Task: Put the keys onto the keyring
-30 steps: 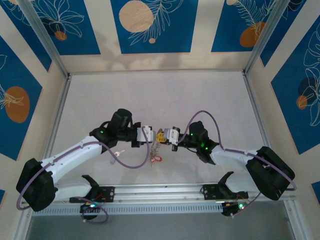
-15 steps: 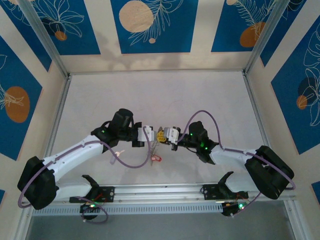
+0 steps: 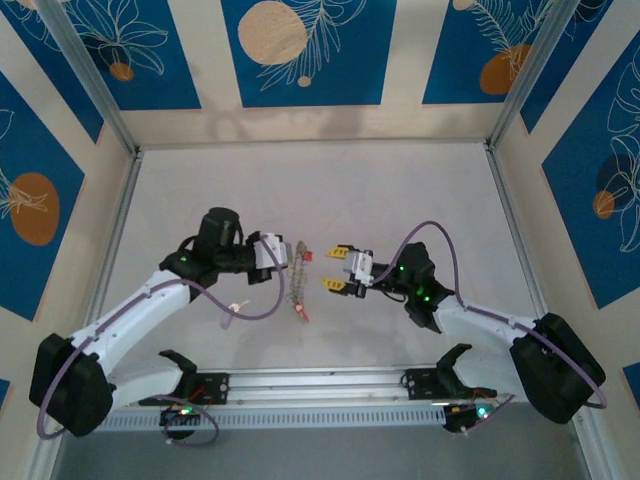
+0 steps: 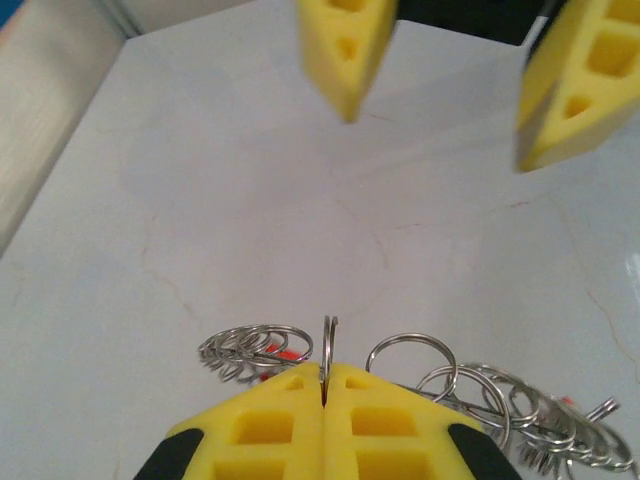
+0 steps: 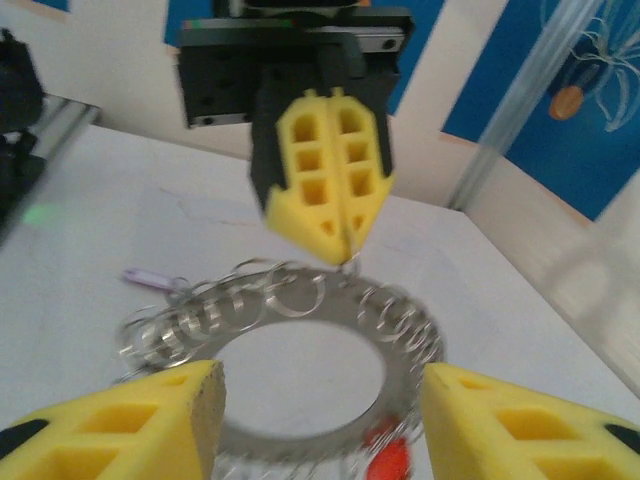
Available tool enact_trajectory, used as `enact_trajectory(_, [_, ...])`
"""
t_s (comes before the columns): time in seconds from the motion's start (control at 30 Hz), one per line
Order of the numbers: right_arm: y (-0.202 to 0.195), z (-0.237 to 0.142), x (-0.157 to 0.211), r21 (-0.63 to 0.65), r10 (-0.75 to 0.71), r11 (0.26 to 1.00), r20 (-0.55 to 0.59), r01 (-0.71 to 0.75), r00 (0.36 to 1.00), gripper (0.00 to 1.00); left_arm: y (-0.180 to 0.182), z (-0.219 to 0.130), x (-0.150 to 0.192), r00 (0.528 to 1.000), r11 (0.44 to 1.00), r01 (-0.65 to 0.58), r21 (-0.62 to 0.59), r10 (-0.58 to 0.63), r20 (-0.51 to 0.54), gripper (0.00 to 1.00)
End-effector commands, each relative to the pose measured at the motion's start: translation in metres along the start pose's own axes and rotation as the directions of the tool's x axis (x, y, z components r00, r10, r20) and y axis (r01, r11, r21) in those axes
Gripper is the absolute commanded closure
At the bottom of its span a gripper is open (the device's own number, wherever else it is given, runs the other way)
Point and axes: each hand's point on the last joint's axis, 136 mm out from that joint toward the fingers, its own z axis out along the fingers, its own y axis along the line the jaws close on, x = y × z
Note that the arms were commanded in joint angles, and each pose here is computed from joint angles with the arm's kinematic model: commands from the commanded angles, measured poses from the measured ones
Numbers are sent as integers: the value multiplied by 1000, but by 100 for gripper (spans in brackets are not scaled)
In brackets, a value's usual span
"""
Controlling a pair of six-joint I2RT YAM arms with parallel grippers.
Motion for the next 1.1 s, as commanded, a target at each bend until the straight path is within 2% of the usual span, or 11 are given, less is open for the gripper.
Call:
enact_trajectory(0.0, [22,-1,-8,-155,79,985,25,-74,997,44,6,-23,-26,996,1000,-30,2,30,86,100])
enact_trajectory(0.27, [43,34,14,-214,114,968,-91,-132,989,45,20,-44,-17,995,997,27,-76,-19,93,100])
enact_trajectory(0.63, [105,82,47,-457,29,886,-123,-82,992,53,69,-65,16,978,927,207,-312,-187,91,100])
enact_trajectory(0.9, [128,123,58,-470,46,878,-100,-88,994,53,86,-74,24,967,897,254,-362,-227,116,100])
enact_trajectory(1.07, [135,145,66,-466,124,864,-166,-189,978,52,93,-77,32,957,873,291,-391,-264,122,100])
